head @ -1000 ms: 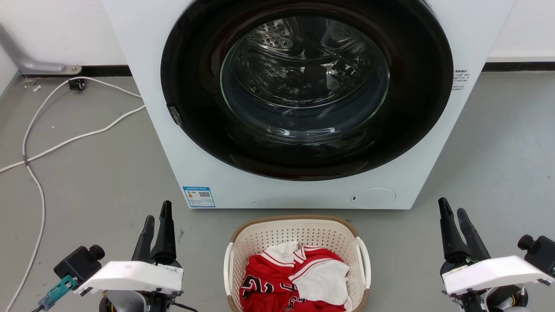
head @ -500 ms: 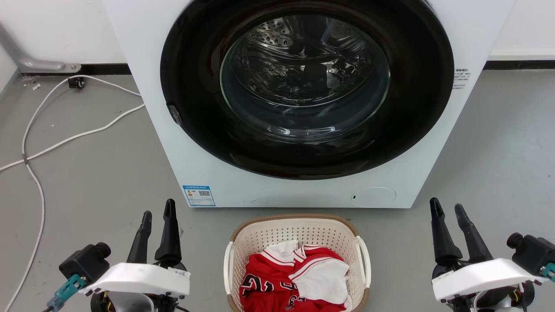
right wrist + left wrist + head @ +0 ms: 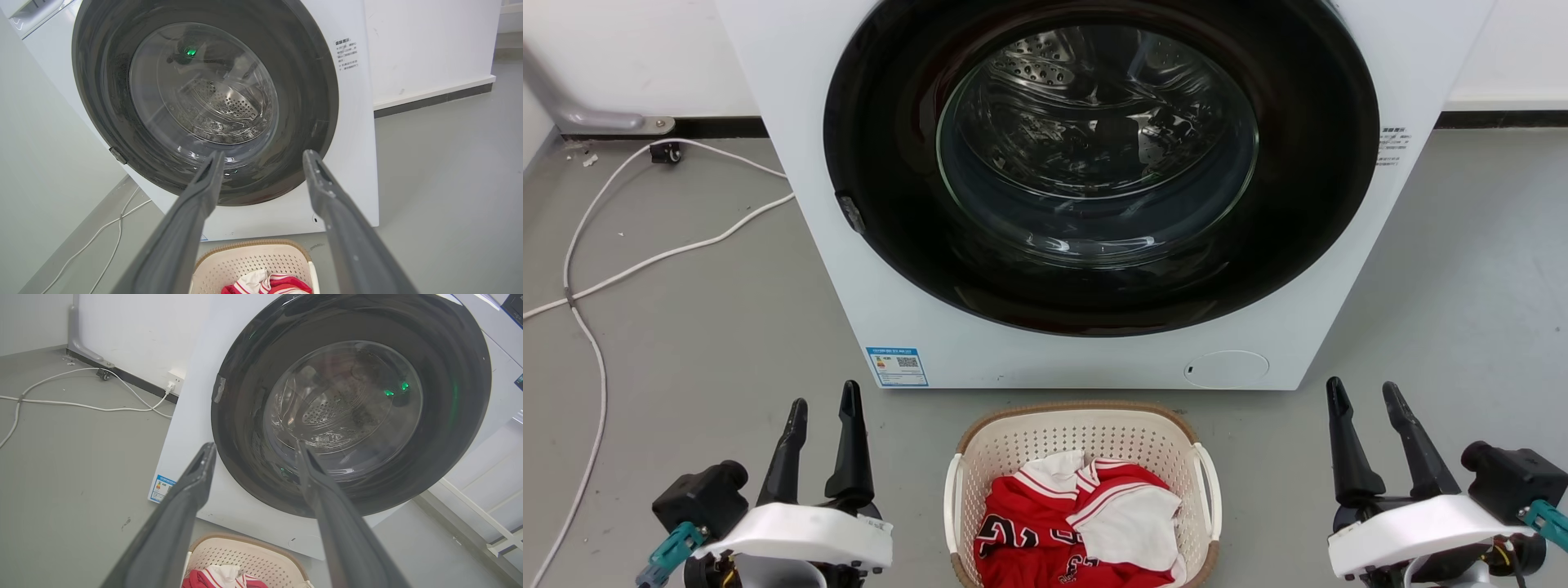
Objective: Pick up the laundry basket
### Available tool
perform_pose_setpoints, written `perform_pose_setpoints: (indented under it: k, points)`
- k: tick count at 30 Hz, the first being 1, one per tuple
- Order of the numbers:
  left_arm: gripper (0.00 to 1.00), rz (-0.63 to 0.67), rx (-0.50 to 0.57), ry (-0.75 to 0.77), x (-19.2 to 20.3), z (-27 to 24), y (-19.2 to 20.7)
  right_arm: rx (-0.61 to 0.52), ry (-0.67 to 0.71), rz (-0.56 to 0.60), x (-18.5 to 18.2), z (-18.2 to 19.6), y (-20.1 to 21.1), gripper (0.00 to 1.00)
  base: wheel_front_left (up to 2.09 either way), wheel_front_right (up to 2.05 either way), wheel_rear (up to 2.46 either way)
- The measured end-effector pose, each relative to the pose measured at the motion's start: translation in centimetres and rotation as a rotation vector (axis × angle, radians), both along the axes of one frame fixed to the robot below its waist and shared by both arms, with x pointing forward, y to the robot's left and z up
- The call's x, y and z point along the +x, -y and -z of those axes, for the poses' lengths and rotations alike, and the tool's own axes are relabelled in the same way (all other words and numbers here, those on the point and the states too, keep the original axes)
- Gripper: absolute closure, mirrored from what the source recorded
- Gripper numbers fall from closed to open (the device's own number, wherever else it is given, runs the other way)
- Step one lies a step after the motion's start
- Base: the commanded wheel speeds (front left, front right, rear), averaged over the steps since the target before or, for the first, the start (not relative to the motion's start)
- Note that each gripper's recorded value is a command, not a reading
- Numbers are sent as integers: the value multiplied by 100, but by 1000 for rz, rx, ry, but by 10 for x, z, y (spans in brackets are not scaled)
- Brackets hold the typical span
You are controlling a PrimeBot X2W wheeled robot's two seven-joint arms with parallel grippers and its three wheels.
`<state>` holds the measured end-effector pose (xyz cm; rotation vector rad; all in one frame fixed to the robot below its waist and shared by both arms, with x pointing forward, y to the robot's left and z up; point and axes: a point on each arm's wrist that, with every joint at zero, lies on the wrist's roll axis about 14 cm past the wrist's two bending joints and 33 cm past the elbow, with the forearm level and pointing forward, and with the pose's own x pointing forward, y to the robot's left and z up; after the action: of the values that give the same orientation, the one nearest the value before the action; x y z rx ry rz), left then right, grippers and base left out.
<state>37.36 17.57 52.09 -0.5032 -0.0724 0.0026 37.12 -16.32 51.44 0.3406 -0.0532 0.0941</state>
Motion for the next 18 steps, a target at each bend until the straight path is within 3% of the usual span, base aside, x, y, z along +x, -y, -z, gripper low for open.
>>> perform_pose_setpoints:
  k: [18]
  points:
    - [0, -1, 147, -2, -4, 7, 4, -161, 16, -7, -2, 4, -1, 0, 0, 0, 0]
